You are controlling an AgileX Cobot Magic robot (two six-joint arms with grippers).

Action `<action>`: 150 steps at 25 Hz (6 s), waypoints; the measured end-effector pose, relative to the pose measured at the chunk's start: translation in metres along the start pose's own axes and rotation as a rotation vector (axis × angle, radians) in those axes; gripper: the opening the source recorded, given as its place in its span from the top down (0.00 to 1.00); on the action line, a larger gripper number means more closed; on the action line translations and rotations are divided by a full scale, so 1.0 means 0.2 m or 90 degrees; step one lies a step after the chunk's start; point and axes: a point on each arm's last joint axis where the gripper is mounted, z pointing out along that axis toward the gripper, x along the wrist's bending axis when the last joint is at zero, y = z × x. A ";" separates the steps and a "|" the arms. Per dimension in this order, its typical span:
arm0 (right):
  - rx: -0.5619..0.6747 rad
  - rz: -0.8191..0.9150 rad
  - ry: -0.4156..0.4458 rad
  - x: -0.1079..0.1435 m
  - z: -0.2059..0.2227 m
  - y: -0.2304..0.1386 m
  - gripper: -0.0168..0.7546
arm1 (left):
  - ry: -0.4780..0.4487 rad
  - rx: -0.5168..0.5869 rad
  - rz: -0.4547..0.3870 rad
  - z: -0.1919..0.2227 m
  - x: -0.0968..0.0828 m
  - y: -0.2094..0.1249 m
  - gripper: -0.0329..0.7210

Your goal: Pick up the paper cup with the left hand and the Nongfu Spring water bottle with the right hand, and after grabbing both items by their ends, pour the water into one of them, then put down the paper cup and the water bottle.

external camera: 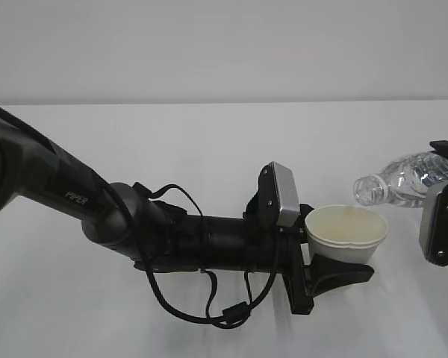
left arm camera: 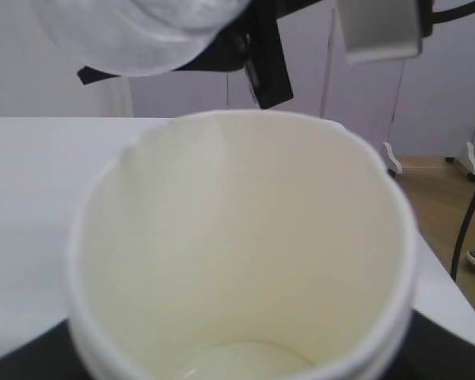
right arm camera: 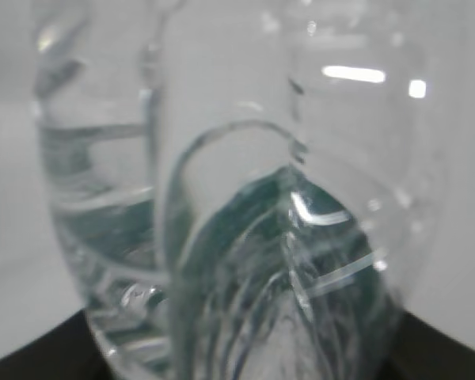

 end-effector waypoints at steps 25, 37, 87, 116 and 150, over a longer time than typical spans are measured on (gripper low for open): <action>0.000 -0.028 -0.009 -0.01 0.00 0.00 0.45 | 0.007 -0.003 -0.004 0.00 0.01 0.00 0.37; 0.000 -0.031 -0.009 -0.01 0.00 0.00 0.45 | 0.008 -0.003 -0.004 0.00 0.01 0.00 0.37; 0.001 -0.057 -0.015 -0.02 0.01 0.00 0.45 | 0.009 -0.004 -0.005 0.00 0.00 0.00 0.37; 0.001 -0.067 -0.015 -0.02 0.01 0.00 0.45 | 0.009 -0.003 -0.005 0.00 0.00 0.00 0.37; 0.002 -0.084 -0.014 -0.02 0.01 0.00 0.45 | 0.010 -0.001 -0.005 0.00 0.01 0.00 0.37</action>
